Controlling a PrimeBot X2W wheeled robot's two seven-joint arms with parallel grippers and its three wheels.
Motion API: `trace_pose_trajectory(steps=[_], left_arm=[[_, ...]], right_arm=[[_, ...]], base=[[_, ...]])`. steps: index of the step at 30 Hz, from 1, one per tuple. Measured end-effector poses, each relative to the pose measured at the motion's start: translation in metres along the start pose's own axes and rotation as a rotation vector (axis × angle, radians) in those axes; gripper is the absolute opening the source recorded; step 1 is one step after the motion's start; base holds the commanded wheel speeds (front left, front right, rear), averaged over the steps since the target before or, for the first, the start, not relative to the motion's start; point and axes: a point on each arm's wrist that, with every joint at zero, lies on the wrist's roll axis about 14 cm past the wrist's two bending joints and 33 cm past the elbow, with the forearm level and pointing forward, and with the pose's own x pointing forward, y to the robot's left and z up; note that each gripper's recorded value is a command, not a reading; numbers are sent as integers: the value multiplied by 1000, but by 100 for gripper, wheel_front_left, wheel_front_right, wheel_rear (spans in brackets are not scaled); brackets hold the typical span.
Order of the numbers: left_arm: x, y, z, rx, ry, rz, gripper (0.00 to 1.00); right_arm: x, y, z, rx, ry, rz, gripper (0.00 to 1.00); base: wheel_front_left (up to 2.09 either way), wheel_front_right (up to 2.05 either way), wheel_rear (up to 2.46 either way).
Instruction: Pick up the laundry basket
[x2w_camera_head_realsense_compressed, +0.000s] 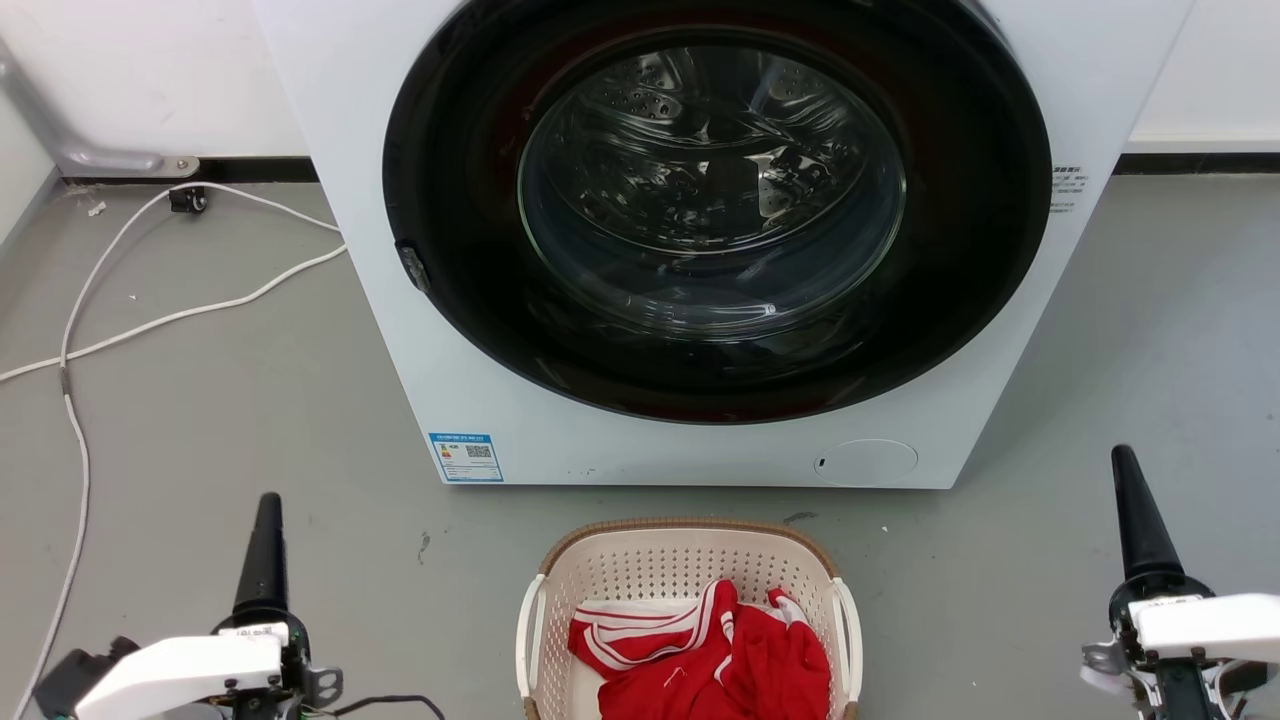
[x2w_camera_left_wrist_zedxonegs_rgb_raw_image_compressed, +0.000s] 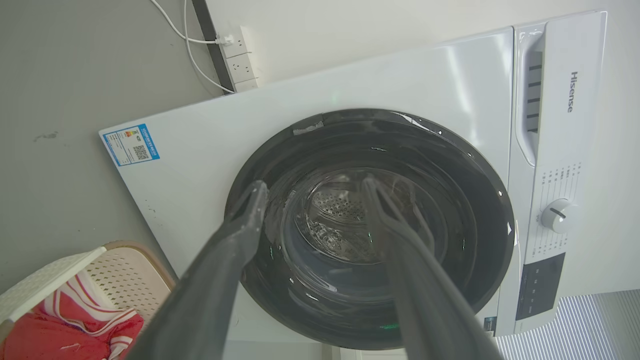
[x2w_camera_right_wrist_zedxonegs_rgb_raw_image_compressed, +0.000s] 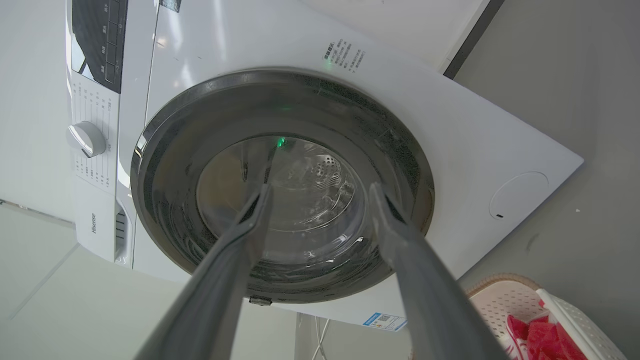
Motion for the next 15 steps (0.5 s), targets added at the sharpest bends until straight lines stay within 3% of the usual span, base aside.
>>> trace_pose_trajectory(steps=[8,15], left_arm=[[2,-26,13,200,-52,-57,100],[-2,-50,-6,348,-20,-140,100]], right_arm=[[3,38,8,-234,-37,122,100],[2,64,2,-431,-47,207,100]], base=[[0,0,0],[0,0,0]])
